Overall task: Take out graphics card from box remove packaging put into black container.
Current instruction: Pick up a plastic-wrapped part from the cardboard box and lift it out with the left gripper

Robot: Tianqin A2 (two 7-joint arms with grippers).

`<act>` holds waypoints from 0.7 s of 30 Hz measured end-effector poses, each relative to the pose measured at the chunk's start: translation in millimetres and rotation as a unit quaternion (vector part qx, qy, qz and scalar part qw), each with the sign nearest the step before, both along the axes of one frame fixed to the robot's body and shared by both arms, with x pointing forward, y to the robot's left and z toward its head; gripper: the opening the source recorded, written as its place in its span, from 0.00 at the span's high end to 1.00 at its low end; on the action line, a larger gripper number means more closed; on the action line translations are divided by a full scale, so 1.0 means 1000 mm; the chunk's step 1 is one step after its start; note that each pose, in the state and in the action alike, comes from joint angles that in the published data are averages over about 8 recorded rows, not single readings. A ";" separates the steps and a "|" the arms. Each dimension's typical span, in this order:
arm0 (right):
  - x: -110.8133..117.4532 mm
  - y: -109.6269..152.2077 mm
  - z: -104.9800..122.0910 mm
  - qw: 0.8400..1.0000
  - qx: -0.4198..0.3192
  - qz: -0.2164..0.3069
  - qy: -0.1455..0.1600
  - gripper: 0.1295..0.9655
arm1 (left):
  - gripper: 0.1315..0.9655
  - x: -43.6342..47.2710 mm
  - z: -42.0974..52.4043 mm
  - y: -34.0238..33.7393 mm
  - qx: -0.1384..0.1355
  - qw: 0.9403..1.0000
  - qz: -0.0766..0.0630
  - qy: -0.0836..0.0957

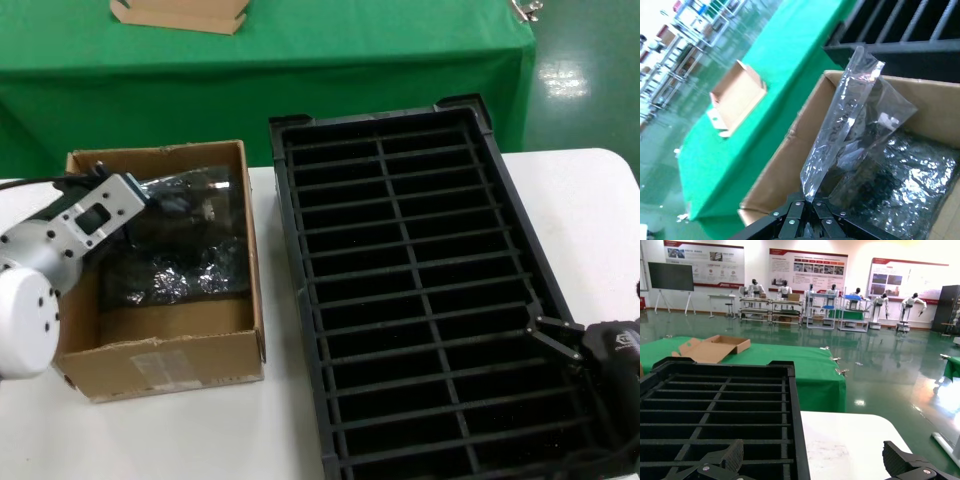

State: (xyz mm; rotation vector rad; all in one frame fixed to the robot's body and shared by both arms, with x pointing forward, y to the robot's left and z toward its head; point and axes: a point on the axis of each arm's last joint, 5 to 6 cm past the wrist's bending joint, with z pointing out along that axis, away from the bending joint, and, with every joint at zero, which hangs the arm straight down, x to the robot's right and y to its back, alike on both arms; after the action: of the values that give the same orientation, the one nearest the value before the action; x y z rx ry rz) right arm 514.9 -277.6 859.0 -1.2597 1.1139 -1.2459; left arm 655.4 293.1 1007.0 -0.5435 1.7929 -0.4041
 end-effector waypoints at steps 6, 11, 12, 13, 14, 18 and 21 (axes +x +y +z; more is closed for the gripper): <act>0.000 0.000 0.000 1.000 0.000 0.000 0.000 0.00 | 0.99 -0.0268 0.0090 0.0065 -0.011 0.999 -0.011 -0.035; 0.000 0.000 0.000 1.000 0.000 0.000 0.000 0.00 | 0.99 -0.0477 0.0137 0.0185 -0.023 0.997 -0.022 -0.070; 0.000 0.000 0.000 1.000 0.000 0.000 0.000 0.00 | 0.99 -0.0517 0.0144 0.0212 -0.027 0.996 -0.024 -0.077; 0.000 0.000 0.000 1.000 0.000 0.000 0.000 0.00 | 0.99 -0.0555 0.0152 0.0241 -0.030 0.996 -0.026 -0.085; 0.000 0.000 0.000 1.000 0.000 0.000 0.000 0.00 | 0.99 -0.0590 0.0159 0.0269 -0.034 0.995 -0.028 -0.092; 0.000 0.000 0.000 1.000 0.000 0.000 0.000 0.00 | 0.99 -0.0702 0.0193 0.0378 -0.054 0.991 -0.040 -0.118; 0.000 0.000 0.000 1.000 0.000 0.000 0.000 0.00 | 0.99 -0.0763 0.0229 0.0450 -0.071 0.987 -0.050 -0.135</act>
State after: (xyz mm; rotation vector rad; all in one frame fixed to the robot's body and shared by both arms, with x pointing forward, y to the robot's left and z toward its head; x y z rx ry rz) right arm 514.9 -277.6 859.0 -1.2597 1.1139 -1.2459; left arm 579.1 338.1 1029.8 -0.4731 1.5419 -0.6483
